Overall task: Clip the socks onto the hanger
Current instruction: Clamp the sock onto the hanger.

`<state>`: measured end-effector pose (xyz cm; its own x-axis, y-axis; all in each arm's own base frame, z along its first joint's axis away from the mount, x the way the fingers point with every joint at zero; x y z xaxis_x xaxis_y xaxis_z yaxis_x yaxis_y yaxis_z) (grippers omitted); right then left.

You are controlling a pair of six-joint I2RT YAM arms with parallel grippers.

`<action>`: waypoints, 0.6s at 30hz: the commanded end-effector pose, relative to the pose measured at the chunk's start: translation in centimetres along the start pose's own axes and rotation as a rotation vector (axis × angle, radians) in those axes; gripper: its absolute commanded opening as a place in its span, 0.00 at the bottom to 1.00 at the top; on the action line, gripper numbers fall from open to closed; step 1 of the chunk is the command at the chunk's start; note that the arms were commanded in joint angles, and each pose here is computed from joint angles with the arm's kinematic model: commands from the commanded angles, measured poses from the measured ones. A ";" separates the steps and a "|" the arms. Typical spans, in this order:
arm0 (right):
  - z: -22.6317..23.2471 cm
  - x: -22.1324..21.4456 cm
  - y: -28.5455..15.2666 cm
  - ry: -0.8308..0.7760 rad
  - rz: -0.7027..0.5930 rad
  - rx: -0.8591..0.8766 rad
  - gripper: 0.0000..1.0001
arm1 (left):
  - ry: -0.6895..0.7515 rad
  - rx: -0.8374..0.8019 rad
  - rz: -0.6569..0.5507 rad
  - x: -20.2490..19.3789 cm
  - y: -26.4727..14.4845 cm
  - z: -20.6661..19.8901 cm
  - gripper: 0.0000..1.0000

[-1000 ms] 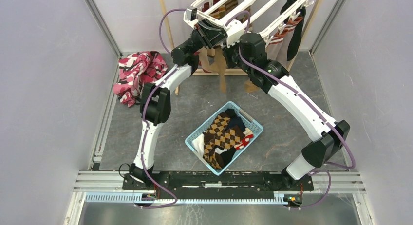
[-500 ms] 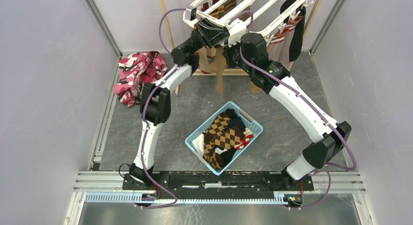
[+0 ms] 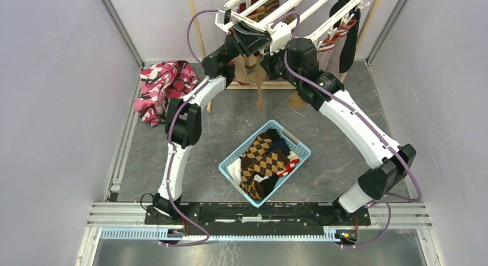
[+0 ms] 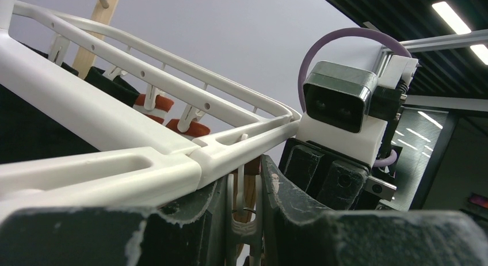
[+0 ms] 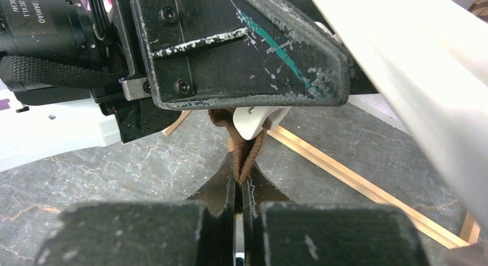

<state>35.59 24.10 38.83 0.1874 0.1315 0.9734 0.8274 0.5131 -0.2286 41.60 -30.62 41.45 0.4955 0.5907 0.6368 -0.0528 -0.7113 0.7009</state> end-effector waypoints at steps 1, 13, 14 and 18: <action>-1.9 6.0 -2.5 0.072 -0.230 -0.037 0.00 | 0.233 -0.186 0.052 0.5 -0.3 -3.8 0.14; -2.6 5.4 -2.0 0.172 -0.229 0.062 0.00 | 0.233 -0.188 0.039 0.7 -0.1 -4.0 0.16; -2.6 5.3 -1.9 0.173 -0.225 0.060 0.00 | 0.231 -0.189 0.036 0.7 -0.1 -4.0 0.16; -3.1 4.9 -1.7 0.170 -0.218 0.030 0.00 | 0.230 -0.191 0.036 0.8 0.0 -4.2 0.16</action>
<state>35.25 24.33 39.43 0.2253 0.0303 0.9738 0.7463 0.6371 -0.1925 41.57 -30.79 41.53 0.4980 0.5917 0.6339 -0.0505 -0.7100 0.7024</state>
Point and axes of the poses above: each gripper's point midway between its finger pads, its own y axis out along the fingers, its own z axis along the line the jaws close on, x = y × z, the point moved 6 cm from there along -y, back along the fingers, and after that the axes turned 1 degree about y, right-handed, at the moved point
